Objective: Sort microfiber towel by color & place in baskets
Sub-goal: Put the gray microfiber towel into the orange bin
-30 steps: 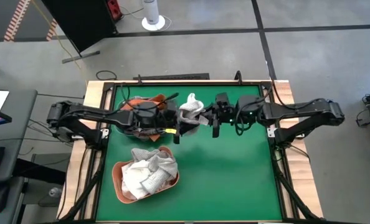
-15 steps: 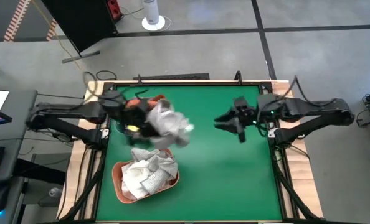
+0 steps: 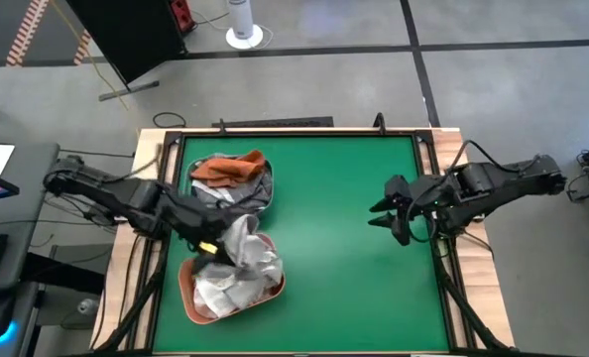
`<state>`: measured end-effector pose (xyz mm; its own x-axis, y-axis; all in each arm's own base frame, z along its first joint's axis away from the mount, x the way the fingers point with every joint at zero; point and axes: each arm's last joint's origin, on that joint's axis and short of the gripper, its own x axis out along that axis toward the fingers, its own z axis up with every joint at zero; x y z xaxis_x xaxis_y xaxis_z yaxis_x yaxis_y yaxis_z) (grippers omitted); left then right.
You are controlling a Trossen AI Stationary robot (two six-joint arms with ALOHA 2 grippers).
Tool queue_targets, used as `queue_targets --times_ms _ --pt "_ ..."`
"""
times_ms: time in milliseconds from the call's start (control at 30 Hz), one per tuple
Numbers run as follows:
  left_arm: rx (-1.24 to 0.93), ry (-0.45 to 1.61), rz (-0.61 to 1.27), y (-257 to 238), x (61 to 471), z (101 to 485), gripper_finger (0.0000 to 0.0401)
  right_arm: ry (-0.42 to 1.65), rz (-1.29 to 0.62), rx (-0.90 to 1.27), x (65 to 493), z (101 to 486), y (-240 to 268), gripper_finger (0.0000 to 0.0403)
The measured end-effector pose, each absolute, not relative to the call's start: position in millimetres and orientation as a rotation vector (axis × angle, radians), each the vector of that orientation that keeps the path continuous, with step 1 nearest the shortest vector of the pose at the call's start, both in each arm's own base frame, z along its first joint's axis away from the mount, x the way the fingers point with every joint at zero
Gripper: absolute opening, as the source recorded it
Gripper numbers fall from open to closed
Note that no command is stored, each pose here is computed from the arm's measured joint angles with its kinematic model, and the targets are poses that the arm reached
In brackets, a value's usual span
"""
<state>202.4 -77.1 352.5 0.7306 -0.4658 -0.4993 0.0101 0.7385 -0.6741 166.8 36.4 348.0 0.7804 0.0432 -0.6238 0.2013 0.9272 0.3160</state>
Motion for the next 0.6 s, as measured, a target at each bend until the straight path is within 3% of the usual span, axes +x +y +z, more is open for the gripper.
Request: queue_targets --times_ms 200,600 --pt "-0.629 0.98 -0.089 -103 208 314 0.001 0.746 -0.206 0.421 159 331 31 0.0199" --pt "-0.471 1.188 0.065 -138 240 251 0.001 0.815 -0.254 0.465 167 323 32 0.0198"
